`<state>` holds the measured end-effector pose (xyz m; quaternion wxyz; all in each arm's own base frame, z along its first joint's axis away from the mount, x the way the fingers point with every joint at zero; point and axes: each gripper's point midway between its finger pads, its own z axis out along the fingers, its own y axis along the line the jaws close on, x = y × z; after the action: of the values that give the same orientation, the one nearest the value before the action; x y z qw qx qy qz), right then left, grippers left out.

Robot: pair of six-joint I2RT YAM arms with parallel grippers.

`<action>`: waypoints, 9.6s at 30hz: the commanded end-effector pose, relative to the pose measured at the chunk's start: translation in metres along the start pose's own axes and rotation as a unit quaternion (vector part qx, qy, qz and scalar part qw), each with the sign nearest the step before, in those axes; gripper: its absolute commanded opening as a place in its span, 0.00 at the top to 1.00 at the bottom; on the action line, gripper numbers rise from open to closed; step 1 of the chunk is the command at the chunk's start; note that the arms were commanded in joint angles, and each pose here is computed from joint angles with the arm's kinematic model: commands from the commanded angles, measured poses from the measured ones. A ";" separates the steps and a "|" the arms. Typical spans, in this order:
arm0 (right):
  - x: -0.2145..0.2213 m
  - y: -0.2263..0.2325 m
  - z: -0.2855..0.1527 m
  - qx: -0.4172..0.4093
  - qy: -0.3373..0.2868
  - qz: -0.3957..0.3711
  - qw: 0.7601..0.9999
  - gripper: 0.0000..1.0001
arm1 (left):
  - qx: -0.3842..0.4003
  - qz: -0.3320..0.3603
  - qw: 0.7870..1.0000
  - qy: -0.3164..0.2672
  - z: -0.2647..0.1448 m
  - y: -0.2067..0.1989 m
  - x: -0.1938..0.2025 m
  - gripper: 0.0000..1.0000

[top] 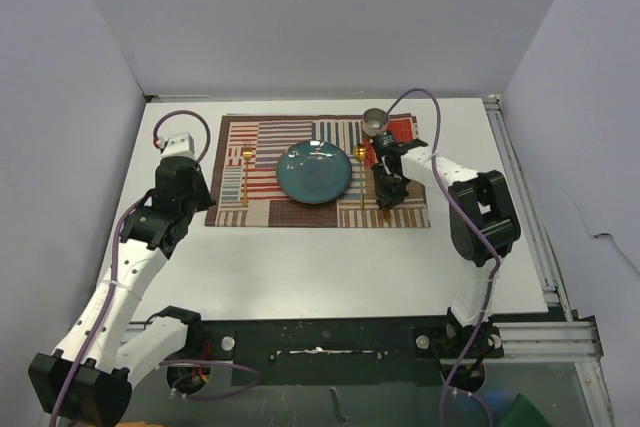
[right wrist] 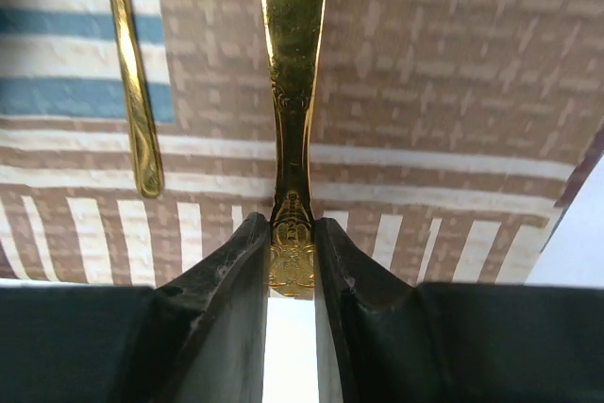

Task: Set the dinner table for one person
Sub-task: Place the knife on the napkin, then reset both arms

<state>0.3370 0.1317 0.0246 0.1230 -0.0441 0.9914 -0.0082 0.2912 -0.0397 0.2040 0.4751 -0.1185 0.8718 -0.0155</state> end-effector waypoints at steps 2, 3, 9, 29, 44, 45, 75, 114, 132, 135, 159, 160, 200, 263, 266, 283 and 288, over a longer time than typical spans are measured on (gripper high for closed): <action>-0.040 0.008 -0.016 -0.029 -0.040 -0.003 0.999 1.00 | 0.009 -0.001 1.000 -0.022 0.003 -0.003 -0.012 1.00; -0.043 0.009 -0.016 -0.032 -0.042 -0.002 0.999 1.00 | 0.010 -0.002 1.000 -0.022 0.003 -0.003 -0.012 1.00; -0.051 0.010 -0.013 -0.034 -0.043 0.001 0.998 1.00 | 0.011 -0.003 1.000 -0.020 0.004 -0.003 -0.011 1.00; -0.041 0.011 -0.002 -0.039 -0.033 0.015 0.999 1.00 | 0.020 -0.004 1.000 -0.014 0.005 -0.005 -0.008 1.00; -0.034 0.017 -0.007 -0.059 -0.046 0.019 0.997 0.45 | 0.023 -0.005 1.000 -0.009 0.007 -0.005 -0.005 1.00; -0.033 0.018 -0.009 -0.061 -0.047 0.019 0.997 0.44 | 0.024 -0.005 1.000 -0.008 0.007 -0.006 -0.005 1.00; 0.004 0.031 -0.004 -0.072 -0.031 0.018 0.997 0.51 | 0.034 -0.007 0.999 -0.003 0.010 -0.008 -0.005 1.00; -0.015 0.035 -0.027 -0.070 -0.070 0.008 0.995 0.48 | 0.034 -0.009 0.999 0.001 0.013 -0.006 -0.004 1.00; -0.025 -0.034 -0.219 -0.014 -0.382 0.047 0.923 0.22 | 0.027 -0.004 0.999 0.019 0.023 -0.006 0.004 1.00; -0.021 -0.040 -0.216 0.000 -0.372 0.043 0.927 0.20 | 0.027 -0.002 0.999 0.024 0.024 -0.006 0.007 1.00; -0.032 0.077 -0.064 -0.231 -0.174 -0.058 0.956 0.33 | 0.020 0.002 0.999 0.040 0.030 -0.004 0.014 1.00; -0.030 0.081 -0.063 -0.240 -0.170 -0.059 0.954 0.33 | 0.021 0.002 0.999 0.038 0.030 -0.004 0.013 1.00; 0.006 0.087 -0.008 -0.250 -0.076 -0.067 0.963 0.34 | 0.027 0.001 0.999 0.037 0.029 -0.006 0.012 1.00; -0.005 0.058 0.000 -0.208 -0.071 -0.066 0.973 0.34 | 0.030 0.003 0.999 0.043 0.030 -0.008 0.015 1.00; -0.005 0.058 -0.001 -0.211 -0.070 -0.066 0.973 0.34 | 0.030 0.002 0.999 0.043 0.030 -0.008 0.015 1.00; -0.014 0.072 -0.043 -0.217 -0.115 -0.089 0.965 0.34 | 0.032 0.003 0.999 0.045 0.031 -0.008 0.016 1.00; -0.033 0.075 -0.099 -0.178 -0.200 -0.099 0.958 0.34 | 0.032 0.003 0.998 0.046 0.031 -0.008 0.016 1.00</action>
<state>0.3157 0.1986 0.0445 0.1847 -0.1519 0.9542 0.1796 0.3000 -0.0462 0.1630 0.4149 -0.1044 0.9031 -0.0364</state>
